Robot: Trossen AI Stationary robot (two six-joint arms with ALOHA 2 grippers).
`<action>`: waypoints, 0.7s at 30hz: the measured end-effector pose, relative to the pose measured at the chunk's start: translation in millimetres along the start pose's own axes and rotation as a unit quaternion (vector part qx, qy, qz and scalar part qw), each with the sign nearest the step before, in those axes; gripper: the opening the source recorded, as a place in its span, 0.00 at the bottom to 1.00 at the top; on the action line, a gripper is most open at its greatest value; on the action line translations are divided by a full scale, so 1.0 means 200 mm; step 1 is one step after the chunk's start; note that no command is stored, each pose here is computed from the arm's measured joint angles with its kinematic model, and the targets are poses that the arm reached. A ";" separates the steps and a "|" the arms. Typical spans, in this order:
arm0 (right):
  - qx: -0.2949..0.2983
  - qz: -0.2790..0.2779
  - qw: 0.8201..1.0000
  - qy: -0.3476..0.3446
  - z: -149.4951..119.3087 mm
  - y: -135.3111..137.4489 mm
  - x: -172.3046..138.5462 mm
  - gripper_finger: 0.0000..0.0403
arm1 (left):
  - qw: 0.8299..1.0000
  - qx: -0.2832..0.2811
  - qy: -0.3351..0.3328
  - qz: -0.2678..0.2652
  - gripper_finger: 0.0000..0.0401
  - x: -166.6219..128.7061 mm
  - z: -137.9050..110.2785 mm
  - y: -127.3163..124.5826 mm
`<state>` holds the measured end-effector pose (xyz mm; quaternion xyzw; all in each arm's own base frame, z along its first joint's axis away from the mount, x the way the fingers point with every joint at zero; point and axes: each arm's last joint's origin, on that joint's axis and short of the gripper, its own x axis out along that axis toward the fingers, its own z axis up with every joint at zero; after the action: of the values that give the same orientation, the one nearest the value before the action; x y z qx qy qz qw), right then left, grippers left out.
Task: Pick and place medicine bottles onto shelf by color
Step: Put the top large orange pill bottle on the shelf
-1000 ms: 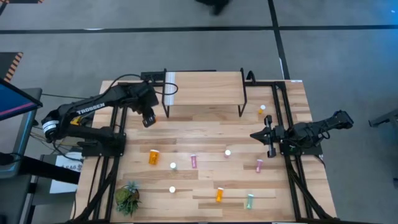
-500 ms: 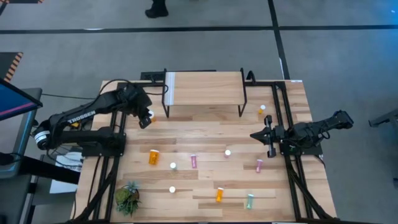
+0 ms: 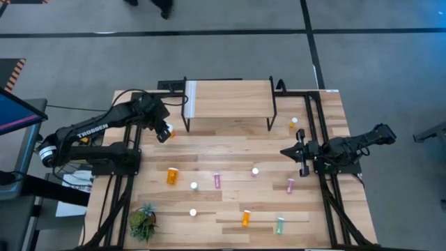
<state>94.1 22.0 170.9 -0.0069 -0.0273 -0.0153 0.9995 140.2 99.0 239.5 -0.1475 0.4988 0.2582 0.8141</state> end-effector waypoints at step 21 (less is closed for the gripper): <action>0.000 0.000 1.000 0.000 0.00 0.00 0.00 0.08 | 0.993 0.083 0.076 -0.023 0.58 0.16 0.05 0.05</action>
<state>94.1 22.1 170.9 -0.0069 -0.0273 -0.0151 0.9995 153.1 121.7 216.6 -0.1104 0.5754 0.1851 0.7890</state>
